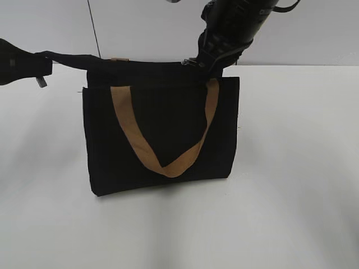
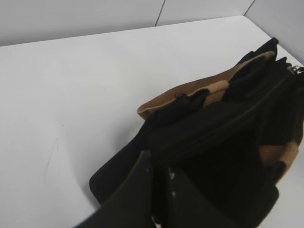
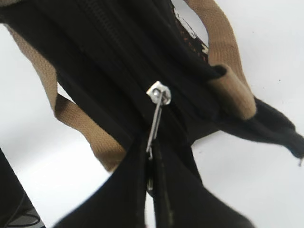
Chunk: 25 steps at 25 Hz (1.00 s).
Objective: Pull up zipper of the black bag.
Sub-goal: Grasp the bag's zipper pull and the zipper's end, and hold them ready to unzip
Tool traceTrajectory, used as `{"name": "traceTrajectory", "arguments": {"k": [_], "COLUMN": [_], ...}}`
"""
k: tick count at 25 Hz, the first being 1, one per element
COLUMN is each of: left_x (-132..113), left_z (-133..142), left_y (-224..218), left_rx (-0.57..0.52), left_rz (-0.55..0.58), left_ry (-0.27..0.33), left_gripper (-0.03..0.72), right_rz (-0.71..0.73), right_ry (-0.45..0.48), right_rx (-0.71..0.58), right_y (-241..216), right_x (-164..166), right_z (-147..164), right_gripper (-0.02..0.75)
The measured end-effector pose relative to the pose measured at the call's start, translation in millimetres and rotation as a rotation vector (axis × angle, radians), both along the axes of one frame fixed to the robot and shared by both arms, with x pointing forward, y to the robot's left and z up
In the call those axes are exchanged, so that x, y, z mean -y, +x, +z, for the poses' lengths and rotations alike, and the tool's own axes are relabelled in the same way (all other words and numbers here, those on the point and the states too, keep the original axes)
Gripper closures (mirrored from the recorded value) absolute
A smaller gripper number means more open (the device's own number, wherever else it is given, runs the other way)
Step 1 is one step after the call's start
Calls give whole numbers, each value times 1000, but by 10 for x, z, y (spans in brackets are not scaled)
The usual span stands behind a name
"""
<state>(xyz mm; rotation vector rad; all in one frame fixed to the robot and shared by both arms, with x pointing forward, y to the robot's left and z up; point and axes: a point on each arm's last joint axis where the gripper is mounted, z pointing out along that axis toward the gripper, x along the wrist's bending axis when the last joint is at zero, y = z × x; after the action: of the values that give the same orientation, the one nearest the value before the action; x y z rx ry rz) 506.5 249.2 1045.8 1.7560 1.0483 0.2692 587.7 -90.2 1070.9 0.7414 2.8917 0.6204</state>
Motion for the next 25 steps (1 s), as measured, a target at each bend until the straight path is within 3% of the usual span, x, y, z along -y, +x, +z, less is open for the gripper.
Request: {"name": "traceTrajectory", "arguments": {"k": [10, 12, 13, 15, 18, 20, 25], "left_x": [4, -4, -18, -70, -138, -183, -336], "left_z": [-127, -152, -166, -177, -192, -200, -213], "left_y": [67, 85, 100, 129, 174, 200, 269], "left_rx": [-46, -53, -55, -51, -49, -40, -14], "left_rz": [1, 11, 27, 76, 162, 214, 379], "left_ry": [1, 5, 12, 32, 62, 88, 168], "left_gripper": [694, 653, 594, 398, 155, 121, 131], "right_rz": [-34, -34, -37, -44, -48, -56, -109], "right_ry": [-41, -40, -48, -59, -62, -55, -33], "right_rx": [-36, -41, -37, -26, -4, 10, 41], "right_y": [69, 67, 69, 76, 52, 16, -69], "right_x": [223, 225, 251, 299, 339, 357, 407], "right_z": [-15, -15, -4, 25, 104, 184, 369], "right_gripper": [752, 727, 685, 533, 233, 138, 136]}}
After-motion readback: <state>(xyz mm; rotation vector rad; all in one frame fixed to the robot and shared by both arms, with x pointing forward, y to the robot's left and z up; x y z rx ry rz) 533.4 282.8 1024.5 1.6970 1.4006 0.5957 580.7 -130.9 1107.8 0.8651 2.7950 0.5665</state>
